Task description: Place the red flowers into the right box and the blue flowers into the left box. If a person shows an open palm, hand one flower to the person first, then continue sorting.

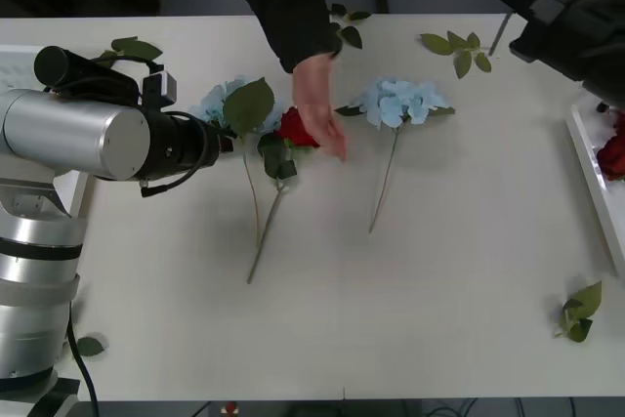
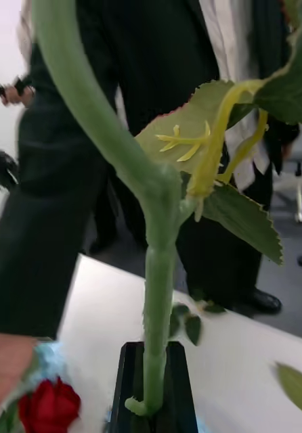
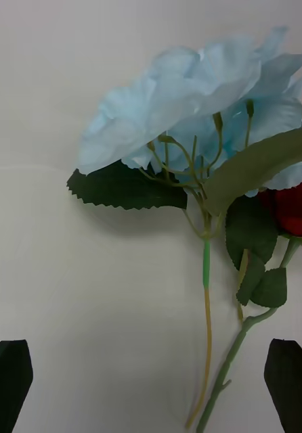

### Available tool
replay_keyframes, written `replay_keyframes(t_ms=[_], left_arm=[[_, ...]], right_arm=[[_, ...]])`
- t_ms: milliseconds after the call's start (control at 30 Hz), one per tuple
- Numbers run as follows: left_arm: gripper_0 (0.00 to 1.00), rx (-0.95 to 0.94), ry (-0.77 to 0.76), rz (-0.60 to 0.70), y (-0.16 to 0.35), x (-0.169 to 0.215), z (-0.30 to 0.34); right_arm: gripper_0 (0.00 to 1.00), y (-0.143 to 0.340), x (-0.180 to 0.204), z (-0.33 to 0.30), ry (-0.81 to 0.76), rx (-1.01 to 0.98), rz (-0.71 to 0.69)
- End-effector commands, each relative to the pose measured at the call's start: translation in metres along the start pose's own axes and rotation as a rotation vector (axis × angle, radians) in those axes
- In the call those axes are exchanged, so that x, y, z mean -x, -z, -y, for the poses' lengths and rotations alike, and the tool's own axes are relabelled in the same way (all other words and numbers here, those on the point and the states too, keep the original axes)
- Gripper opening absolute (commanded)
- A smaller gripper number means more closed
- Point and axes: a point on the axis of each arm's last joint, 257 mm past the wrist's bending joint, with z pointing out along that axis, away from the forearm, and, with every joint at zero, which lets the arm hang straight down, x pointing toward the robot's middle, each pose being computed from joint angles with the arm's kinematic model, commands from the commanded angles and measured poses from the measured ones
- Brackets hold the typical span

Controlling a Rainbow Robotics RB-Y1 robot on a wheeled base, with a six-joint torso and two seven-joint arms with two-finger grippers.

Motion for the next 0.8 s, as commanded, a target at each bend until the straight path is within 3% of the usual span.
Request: replay_keyframes(t_ms=[33,800], left_arm=[[1.0,-0.031,-0.034,0.057,0.0125,0.0235,0.0149],[1.0,-0.036,-0.031,0.064,0.013,0.0255,0.0134]], right_arm=[[0.0,-0.0154,0.0324,-0.0352,0.07,0.042,0.1],[0.0,-0.0206,0.0303,-0.0438,0.066,0.046,0.117]])
